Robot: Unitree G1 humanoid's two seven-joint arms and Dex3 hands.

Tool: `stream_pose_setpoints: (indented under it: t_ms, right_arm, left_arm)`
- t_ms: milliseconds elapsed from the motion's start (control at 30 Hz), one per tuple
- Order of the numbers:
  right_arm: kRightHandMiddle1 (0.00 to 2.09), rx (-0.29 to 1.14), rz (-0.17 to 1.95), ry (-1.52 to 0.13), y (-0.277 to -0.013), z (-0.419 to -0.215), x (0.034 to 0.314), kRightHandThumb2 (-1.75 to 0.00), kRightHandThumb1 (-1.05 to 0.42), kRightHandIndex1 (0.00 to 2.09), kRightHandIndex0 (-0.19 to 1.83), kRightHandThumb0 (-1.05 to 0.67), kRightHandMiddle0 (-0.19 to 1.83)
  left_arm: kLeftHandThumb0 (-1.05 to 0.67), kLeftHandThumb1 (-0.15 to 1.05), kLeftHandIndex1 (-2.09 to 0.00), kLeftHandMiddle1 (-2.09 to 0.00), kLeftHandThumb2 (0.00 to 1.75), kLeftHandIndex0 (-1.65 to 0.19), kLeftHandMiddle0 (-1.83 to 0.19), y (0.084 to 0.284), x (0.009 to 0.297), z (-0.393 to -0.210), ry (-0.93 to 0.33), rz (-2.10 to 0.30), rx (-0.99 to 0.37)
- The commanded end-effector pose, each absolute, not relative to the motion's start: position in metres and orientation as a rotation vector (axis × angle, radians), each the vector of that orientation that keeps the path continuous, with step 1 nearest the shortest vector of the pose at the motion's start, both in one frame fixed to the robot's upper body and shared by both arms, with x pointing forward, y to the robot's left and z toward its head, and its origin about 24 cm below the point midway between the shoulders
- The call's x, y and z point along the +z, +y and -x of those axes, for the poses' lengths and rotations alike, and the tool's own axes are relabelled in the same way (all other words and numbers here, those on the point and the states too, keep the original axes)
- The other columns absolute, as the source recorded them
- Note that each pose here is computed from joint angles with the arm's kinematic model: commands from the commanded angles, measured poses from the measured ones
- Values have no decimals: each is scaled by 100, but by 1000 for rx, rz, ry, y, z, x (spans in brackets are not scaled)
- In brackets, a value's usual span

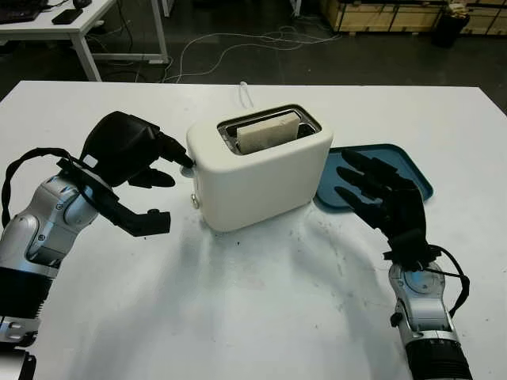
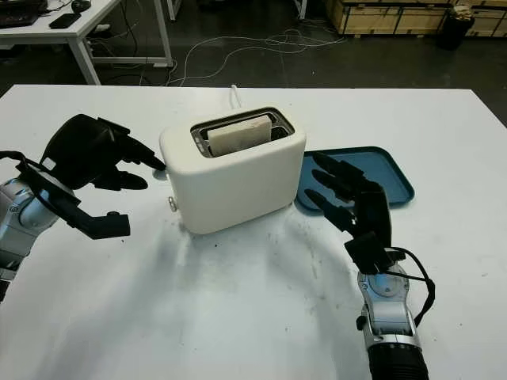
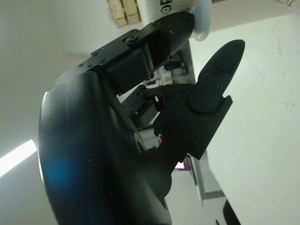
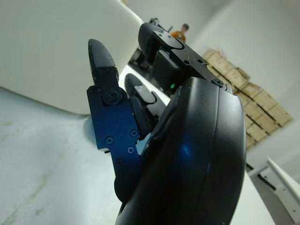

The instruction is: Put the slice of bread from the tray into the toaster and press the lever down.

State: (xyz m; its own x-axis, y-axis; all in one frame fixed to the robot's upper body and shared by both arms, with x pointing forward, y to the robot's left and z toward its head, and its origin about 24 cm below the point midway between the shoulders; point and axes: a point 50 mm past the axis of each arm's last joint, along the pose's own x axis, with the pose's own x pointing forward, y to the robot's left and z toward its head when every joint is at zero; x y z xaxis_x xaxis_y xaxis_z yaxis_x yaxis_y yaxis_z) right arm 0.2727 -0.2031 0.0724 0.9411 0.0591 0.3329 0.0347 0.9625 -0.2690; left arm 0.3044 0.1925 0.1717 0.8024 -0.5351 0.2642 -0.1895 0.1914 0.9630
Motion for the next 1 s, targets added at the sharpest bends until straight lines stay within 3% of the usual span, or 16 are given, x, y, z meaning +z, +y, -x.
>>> stream_pose_setpoints:
  t_ms: [0,633,967]
  right_arm:
    - [0,1,285,-339,-206,-271,73,0,-91,0,83,-42,76]
    - [0,6,271,-323,-204,-267,69,0,-92,0,83,-46,76]
    - [0,0,262,-312,-206,-264,68,-1,-92,0,83,-46,76]
  left_arm:
    - [-43,58,-2,-105,0,-131,-106,188,174,-305,-672,-1372,-280]
    - [-29,62,-3,-115,0,-139,-106,188,169,-302,-703,-1355,-279]
    - [-32,64,-2,-105,0,-140,-107,186,162,-302,-688,-1361,-296]
